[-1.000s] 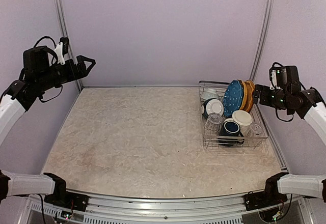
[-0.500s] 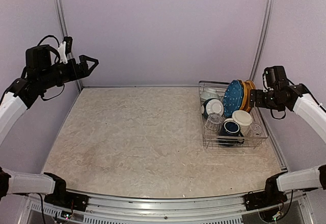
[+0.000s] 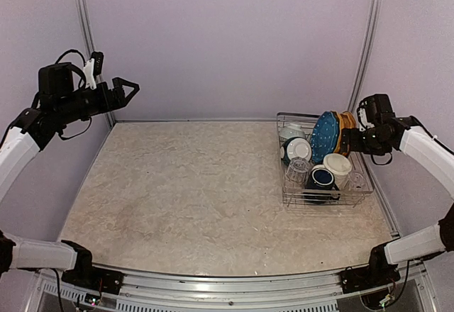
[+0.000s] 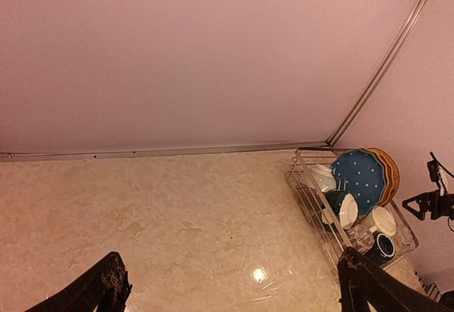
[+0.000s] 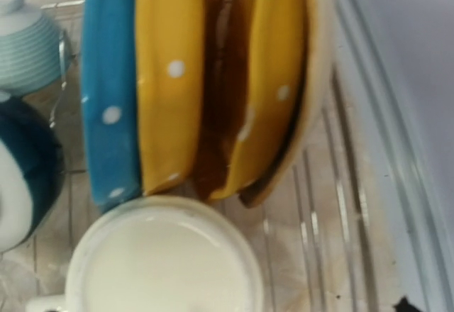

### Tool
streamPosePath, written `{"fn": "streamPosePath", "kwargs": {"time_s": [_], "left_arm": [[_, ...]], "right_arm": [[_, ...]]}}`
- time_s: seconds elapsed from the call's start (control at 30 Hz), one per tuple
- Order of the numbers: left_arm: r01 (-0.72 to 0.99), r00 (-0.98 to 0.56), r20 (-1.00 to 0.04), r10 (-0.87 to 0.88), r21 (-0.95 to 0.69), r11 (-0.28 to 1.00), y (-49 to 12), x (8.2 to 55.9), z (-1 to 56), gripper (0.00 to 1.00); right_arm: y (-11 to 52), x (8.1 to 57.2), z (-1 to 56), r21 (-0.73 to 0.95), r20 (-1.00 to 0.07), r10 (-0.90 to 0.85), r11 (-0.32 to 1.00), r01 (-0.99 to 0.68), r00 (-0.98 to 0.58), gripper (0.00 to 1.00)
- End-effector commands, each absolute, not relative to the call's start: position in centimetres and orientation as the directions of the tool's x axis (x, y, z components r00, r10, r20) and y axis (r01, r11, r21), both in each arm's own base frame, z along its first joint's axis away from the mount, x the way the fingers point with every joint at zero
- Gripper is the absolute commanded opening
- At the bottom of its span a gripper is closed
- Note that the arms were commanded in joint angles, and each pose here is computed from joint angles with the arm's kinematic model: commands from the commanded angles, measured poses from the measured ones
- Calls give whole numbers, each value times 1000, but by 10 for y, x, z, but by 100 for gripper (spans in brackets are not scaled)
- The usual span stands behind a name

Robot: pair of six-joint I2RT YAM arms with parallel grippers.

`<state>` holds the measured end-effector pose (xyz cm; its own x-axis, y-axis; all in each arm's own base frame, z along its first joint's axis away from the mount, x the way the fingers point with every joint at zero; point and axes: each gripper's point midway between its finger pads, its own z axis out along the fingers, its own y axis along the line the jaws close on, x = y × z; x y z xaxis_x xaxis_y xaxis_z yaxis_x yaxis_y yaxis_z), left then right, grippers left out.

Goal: Unload the mixed dishes from the dish rack
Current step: Grab the cup from the dish rack.

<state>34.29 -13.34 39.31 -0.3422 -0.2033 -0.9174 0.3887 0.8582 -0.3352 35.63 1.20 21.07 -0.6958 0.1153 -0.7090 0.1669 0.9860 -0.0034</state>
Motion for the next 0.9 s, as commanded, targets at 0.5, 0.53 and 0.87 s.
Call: {"fn": "streamPosePath", "kwargs": {"time_s": [0.5,0.53,0.87], "left_arm": [[424,-344,-916,-207,-348,836,-141,342,404,99],[423,-345,-916,-207,-348,836,-141,342,404,99],[407,-349,-914,-206,-345,846,-139,345,400,99]], "right_arm": [[12,311,153,-40,-525,85,991,124,-847,98],[11,311,150,-38,-519,106,988,146,-848,97],[-7,293,115,-97,-429,231,950,298,-873,87]]}}
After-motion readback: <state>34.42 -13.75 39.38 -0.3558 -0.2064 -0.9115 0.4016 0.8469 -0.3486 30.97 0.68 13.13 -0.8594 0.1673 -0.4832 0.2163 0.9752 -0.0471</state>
